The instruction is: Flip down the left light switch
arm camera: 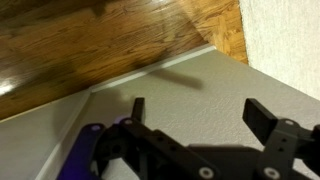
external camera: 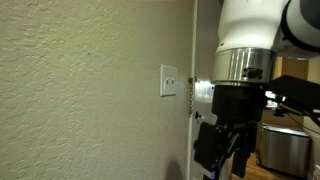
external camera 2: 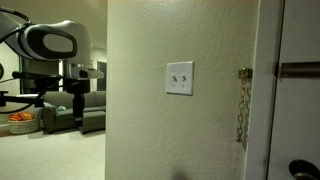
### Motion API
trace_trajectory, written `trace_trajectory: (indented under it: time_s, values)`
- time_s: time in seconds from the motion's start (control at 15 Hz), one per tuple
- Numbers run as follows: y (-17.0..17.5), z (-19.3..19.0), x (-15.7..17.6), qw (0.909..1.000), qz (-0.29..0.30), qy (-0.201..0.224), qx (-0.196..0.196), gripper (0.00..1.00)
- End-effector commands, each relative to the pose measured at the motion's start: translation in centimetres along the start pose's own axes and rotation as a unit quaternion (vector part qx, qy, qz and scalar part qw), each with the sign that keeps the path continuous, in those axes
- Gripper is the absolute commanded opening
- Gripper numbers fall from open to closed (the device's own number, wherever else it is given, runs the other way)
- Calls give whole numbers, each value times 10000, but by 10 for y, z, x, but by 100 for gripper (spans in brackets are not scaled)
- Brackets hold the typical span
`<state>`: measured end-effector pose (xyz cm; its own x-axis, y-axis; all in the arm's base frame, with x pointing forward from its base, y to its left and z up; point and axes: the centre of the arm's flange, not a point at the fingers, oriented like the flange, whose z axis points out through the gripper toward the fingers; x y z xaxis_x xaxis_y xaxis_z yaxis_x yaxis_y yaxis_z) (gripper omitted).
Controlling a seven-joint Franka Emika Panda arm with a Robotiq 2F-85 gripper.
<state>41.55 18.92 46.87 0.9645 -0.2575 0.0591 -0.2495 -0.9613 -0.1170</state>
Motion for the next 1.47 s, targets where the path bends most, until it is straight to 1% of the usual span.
trace_trajectory:
  time_s: [0.0, 0.4, 0.6, 0.8, 1.07, 1.4]
  values:
    - [12, -6, 18, 10000, 42, 40, 8, 100]
    - [41, -14, 54, 9999, 43, 124, -56, 100]
    - [56, -17, 68, 9996, -32, 233, -138, 100]
    - [73, -23, 81, 9982, -348, 343, -344, 100]
    - [103, -34, 97, 9925, -946, 405, -658, 100]
    - [136, -50, 110, 9875, -1175, 535, -900, 100]
